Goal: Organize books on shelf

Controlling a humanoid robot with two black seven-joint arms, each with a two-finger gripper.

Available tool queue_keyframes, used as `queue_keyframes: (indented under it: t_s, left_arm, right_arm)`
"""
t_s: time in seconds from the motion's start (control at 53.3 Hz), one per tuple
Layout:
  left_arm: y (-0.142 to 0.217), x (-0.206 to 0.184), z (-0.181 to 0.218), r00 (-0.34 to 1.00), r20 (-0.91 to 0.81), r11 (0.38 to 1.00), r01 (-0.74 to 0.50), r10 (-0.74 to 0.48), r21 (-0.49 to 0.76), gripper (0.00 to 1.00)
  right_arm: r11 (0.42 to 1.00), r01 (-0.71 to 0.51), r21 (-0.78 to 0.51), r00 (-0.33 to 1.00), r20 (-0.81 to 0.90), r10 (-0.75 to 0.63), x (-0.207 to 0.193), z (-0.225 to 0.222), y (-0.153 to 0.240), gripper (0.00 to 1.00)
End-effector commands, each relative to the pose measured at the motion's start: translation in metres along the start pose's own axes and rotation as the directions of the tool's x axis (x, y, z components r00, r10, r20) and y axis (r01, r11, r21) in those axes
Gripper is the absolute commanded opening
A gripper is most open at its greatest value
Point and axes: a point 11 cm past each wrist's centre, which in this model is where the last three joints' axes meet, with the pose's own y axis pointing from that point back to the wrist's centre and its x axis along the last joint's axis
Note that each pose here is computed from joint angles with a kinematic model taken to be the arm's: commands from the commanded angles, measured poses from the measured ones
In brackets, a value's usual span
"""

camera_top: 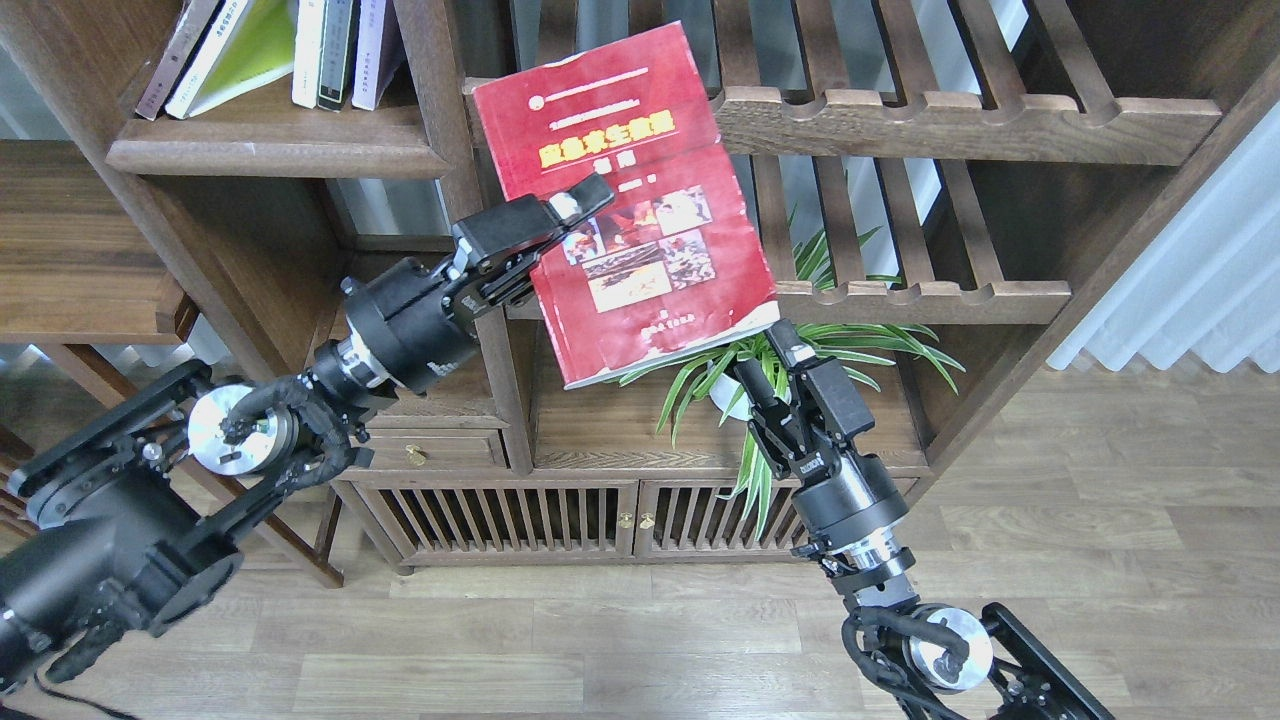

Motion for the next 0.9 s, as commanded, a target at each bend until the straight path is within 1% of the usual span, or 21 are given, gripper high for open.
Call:
queue_keyframes:
  t_s: [0.0, 0.075, 0.131, 0.188, 0.225, 0.263, 0.338, 0.413, 0.469, 0.526, 0.601, 0.638, 0.695, 0.751, 0.882]
  left_arm:
    - [-0.014, -0.014, 0.008, 0.997, 0.077, 0.999, 0.029, -0.031, 0.024, 0.0]
    - [-0.021, -0.034, 0.034, 0.982, 0.175, 0.998, 0.068, -0.066, -0.002, 0.0]
    - [-0.026, -0.06, 0.063, 0.961, 0.256, 0.992, 0.122, -0.108, -0.04, 0.0]
    - [-0.03, -0.084, 0.085, 0.94, 0.311, 0.983, 0.171, -0.142, -0.066, 0.0]
    - [-0.029, -0.093, 0.095, 0.93, 0.335, 0.979, 0.188, -0.151, -0.082, 0.0]
    - [-0.026, -0.101, 0.104, 0.923, 0.351, 0.972, 0.208, -0.159, -0.105, 0.0]
    - [-0.008, -0.117, 0.131, 0.901, 0.411, 0.965, 0.215, -0.135, -0.154, 0.0]
    - [0.007, -0.141, 0.159, 0.869, 0.477, 0.947, 0.249, -0.127, -0.202, 0.0]
    - [0.031, -0.156, 0.182, 0.838, 0.542, 0.945, 0.225, -0.064, -0.236, 0.0]
    - [0.056, -0.168, 0.201, 0.801, 0.599, 0.946, 0.184, 0.014, -0.269, 0.0]
    - [0.079, -0.173, 0.213, 0.754, 0.649, 0.951, 0.115, 0.105, -0.287, 0.0]
    - [0.093, -0.173, 0.219, 0.701, 0.692, 0.952, 0.059, 0.175, -0.3, 0.0]
    - [0.114, -0.158, 0.224, 0.609, 0.739, 0.942, -0.037, 0.287, -0.334, 0.0]
    - [0.129, -0.155, 0.227, 0.558, 0.757, 0.926, -0.059, 0.34, -0.372, 0.0]
    - [0.146, -0.175, 0.241, 0.423, 0.807, 0.9, -0.048, 0.411, -0.433, 0.0]
  right_arm:
    - [1.0, -0.008, -0.006, 1.0, -0.013, 0.008, 0.002, -0.002, 0.0, 0.85]
    - [1.0, -0.013, -0.004, 1.0, -0.017, 0.013, 0.003, -0.004, 0.0, 0.85]
    - [0.999, -0.035, -0.012, 0.999, -0.021, 0.035, 0.011, -0.003, 0.002, 0.85]
    - [0.999, -0.032, -0.021, 0.999, -0.028, 0.032, 0.011, -0.001, -0.002, 0.85]
    - [0.999, -0.035, -0.027, 0.999, -0.04, 0.034, 0.012, -0.001, -0.003, 0.85]
    - [0.999, -0.031, -0.032, 0.998, -0.046, 0.03, 0.011, -0.001, -0.005, 0.85]
    - [0.999, -0.028, -0.037, 0.998, -0.051, 0.026, 0.01, -0.001, -0.008, 0.85]
    - [0.998, -0.009, -0.063, 0.998, -0.059, 0.005, 0.005, 0.002, -0.018, 0.85]
    - [0.998, -0.002, -0.07, 0.998, -0.065, -0.003, 0.004, 0.002, -0.024, 0.85]
    - [0.995, -0.014, -0.102, 0.998, -0.056, 0.008, 0.008, 0.013, -0.022, 0.85]
    - [0.992, -0.023, -0.124, 0.999, -0.049, 0.017, 0.011, 0.021, -0.019, 0.85]
    - [0.99, -0.025, -0.135, 0.999, -0.047, 0.019, 0.011, 0.024, -0.019, 0.85]
    - [0.987, -0.026, -0.156, 0.999, -0.042, 0.02, 0.012, 0.031, -0.019, 0.85]
    - [0.983, -0.019, -0.185, 0.999, -0.044, 0.011, 0.01, 0.039, -0.023, 0.85]
    - [0.974, -0.009, -0.225, 1.0, -0.017, 0.005, 0.01, 0.059, -0.026, 0.85]
